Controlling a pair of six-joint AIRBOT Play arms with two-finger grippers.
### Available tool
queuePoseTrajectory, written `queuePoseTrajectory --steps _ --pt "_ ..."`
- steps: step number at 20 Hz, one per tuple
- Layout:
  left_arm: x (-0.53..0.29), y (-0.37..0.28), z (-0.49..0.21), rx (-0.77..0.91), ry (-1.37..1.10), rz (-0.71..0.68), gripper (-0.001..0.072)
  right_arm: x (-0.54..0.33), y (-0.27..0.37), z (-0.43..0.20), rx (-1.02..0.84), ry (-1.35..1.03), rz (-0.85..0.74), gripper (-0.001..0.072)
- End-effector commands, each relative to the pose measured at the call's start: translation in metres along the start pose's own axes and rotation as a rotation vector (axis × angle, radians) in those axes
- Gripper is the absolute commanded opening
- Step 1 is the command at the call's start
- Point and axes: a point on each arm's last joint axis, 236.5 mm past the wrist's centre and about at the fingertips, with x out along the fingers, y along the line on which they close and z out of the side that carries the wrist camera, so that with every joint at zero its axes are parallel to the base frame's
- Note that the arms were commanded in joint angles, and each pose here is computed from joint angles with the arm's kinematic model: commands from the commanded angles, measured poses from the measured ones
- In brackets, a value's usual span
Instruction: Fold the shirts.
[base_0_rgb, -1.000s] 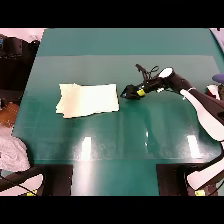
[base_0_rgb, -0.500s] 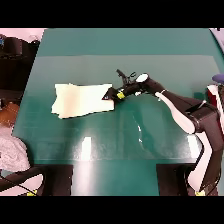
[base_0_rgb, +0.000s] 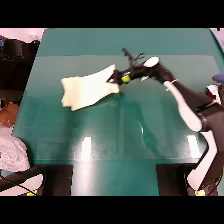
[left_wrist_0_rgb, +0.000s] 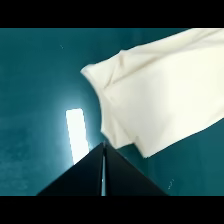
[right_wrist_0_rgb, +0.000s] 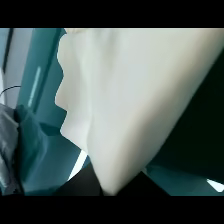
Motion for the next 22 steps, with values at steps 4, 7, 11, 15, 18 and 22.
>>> queuePoseTrajectory --steps 4,7,11,15,18,22 --pt "0.000 0.000 -0.008 -0.001 0.033 -0.003 0.0028 -0.233 -0.082 0.042 -0.009 -0.200 -0.422 0.0014" --pt "0.000 -0.006 -0.007 -0.005 0.031 -0.026 0.0028 -0.343 -0.108 0.050 0.045 -0.387 -0.546 0.0014" --pt "-0.001 -0.024 -0.006 -0.013 0.025 -0.104 0.0027 -0.445 -0.155 0.036 0.159 -0.558 -0.649 0.0014" --pt "-0.003 -0.036 -0.007 -0.019 0.030 -0.155 0.0028 -0.504 -0.190 0.028 0.180 -0.673 -0.741 0.0014" --pt "-0.004 -0.039 -0.015 -0.017 0.064 -0.167 0.0028 -0.545 -0.200 0.038 0.146 -0.800 -0.821 0.0013" --pt "-0.005 -0.041 -0.027 -0.015 0.118 -0.174 0.0027 -0.593 -0.188 0.062 0.001 -0.932 -0.944 0.0014"
